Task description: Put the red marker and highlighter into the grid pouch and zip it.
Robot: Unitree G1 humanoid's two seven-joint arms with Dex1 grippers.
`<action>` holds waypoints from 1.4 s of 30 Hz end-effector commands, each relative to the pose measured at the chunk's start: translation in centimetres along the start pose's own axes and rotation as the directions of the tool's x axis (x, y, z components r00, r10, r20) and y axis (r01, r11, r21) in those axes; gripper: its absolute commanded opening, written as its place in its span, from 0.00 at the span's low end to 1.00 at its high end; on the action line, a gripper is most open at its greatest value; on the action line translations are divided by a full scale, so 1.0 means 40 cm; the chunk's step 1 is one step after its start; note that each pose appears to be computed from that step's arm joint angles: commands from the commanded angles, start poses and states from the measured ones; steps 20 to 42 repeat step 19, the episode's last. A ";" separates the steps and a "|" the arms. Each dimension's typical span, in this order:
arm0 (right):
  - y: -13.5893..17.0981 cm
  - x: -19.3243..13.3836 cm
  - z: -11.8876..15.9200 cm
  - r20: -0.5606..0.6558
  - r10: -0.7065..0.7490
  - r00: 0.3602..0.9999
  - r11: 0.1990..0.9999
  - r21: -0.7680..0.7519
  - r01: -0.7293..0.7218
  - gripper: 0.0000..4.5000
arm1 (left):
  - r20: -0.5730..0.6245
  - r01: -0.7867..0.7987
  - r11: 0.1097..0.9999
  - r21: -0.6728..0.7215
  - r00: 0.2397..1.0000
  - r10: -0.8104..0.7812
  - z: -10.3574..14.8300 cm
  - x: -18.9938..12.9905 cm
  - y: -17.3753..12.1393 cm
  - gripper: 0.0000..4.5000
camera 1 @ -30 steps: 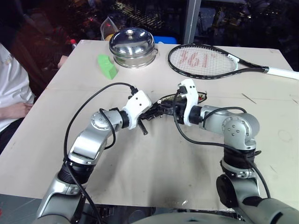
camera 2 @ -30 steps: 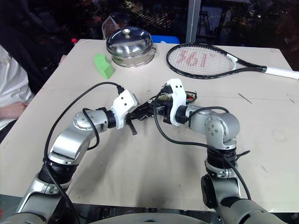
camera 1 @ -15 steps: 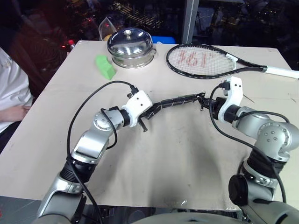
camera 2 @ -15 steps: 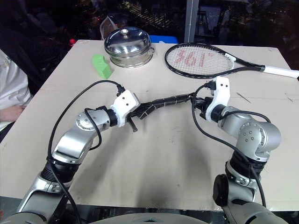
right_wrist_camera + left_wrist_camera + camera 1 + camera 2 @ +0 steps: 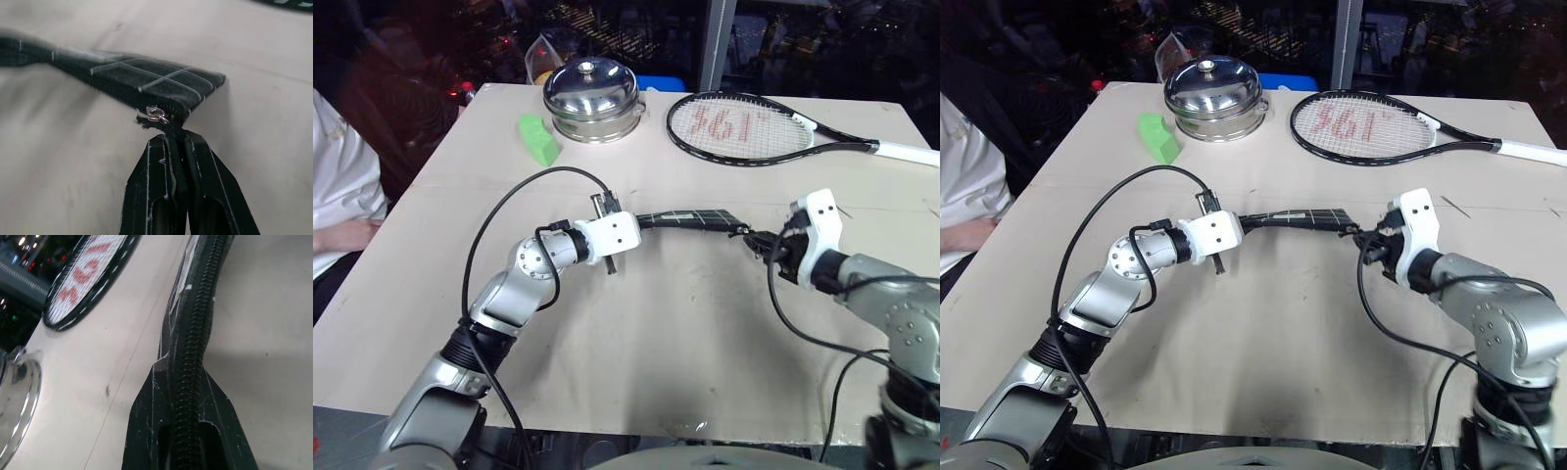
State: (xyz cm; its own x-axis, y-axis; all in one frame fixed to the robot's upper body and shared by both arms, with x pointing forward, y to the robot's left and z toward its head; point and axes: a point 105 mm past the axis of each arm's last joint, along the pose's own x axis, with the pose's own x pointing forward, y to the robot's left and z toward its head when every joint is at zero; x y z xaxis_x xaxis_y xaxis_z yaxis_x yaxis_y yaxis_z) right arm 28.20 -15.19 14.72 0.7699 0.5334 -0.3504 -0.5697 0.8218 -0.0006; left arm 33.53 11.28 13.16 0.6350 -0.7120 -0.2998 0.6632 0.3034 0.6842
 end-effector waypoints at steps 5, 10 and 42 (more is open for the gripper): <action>0.005 -0.162 -0.092 0.018 0.147 0.989 0.965 -0.224 -0.140 0.71 | 0.101 0.157 0.869 -0.469 0.987 -0.124 -0.021 -0.194 -0.062 0.69; -0.029 -0.282 -0.117 0.056 0.119 0.991 0.935 -0.342 -0.093 1.00 | 0.047 0.113 0.799 -0.591 0.993 -0.105 -0.061 -0.303 -0.095 0.99; -0.039 -0.367 -0.140 0.042 0.106 0.993 0.918 -0.389 -0.082 1.00 | 0.017 0.061 0.715 -0.696 0.998 -0.068 -0.084 -0.412 -0.137 0.99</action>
